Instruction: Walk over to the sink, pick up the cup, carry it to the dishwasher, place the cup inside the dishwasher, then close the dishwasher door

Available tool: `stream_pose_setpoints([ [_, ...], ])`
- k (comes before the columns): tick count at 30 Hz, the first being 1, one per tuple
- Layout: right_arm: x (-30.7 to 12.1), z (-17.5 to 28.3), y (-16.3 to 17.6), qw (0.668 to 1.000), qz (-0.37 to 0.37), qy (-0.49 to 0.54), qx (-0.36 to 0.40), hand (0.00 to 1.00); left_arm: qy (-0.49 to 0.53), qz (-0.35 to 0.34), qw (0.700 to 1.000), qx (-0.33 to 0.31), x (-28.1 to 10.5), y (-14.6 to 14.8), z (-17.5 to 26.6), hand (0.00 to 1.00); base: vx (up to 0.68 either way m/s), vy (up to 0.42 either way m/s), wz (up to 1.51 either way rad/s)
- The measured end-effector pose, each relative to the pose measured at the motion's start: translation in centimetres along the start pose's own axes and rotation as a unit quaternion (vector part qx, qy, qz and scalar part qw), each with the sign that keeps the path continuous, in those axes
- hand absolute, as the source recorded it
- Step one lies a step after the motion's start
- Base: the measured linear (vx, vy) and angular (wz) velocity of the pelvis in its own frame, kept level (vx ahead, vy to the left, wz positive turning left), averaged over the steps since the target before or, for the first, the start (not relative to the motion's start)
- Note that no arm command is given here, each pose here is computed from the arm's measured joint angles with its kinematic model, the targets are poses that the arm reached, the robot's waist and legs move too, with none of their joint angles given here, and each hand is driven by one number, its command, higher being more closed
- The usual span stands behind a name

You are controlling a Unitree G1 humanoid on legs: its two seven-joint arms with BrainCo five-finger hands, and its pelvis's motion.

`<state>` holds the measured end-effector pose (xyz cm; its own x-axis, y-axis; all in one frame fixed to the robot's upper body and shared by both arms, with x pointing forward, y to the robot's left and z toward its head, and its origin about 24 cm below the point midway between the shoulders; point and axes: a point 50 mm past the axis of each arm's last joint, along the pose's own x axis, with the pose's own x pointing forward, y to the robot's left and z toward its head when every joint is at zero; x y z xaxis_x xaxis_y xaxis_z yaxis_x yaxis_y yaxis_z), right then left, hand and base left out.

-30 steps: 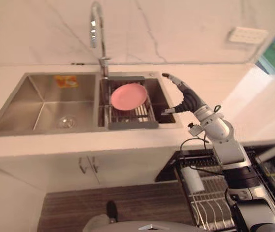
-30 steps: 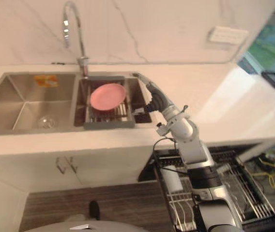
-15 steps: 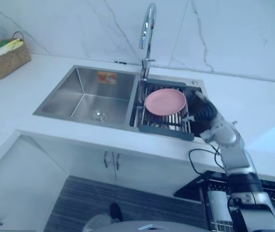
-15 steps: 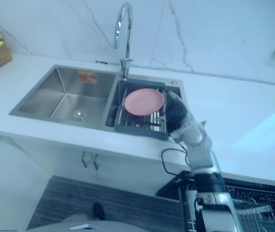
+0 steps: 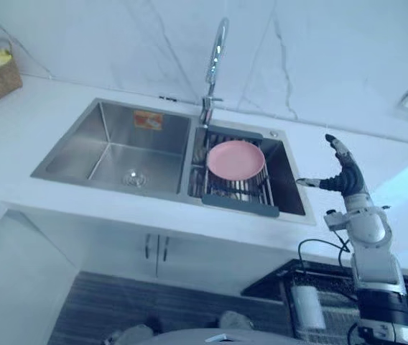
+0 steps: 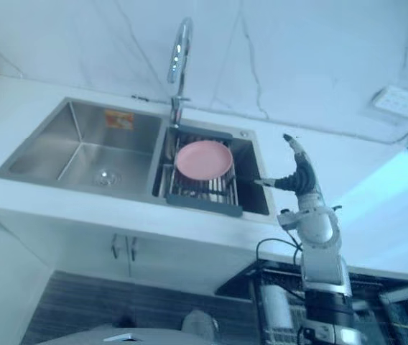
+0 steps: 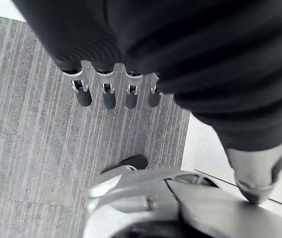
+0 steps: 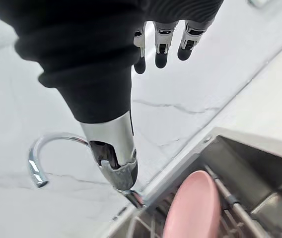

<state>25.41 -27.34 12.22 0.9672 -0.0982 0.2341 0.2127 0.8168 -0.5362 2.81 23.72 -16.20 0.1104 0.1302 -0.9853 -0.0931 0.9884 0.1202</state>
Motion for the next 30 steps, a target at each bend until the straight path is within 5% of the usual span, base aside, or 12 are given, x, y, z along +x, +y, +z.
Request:
stream_pose_setpoints([
  [1, -1.5, 0.3, -0.5, 1.000, -0.005, -0.015, 0.023, 0.00, -0.010, -0.028, 0.995, 0.092, 0.2, -1.9, 0.7, 0.00, 0.00, 0.000, 0.00],
  [14, -1.4, 0.2, -0.1, 1.000, 0.027, -0.009, 0.007, 0.00, 0.013, -0.039, 0.999, 0.034, 0.2, -2.6, 0.0, 0.00, 0.01, -0.010, 0.04],
  [21, -0.9, -0.9, 0.2, 0.995, 0.041, 0.021, -0.085, 0.00, 0.029, -0.021, 0.999, 0.012, 0.2, -3.3, -0.3, 0.00, 0.03, -0.028, -0.05],
  [30, 0.4, -3.1, 3.2, 0.971, 0.100, 0.050, -0.212, 0.00, -0.034, -0.023, 0.995, 0.089, -0.4, -3.9, 1.9, 0.00, 0.05, -0.018, 0.01],
])
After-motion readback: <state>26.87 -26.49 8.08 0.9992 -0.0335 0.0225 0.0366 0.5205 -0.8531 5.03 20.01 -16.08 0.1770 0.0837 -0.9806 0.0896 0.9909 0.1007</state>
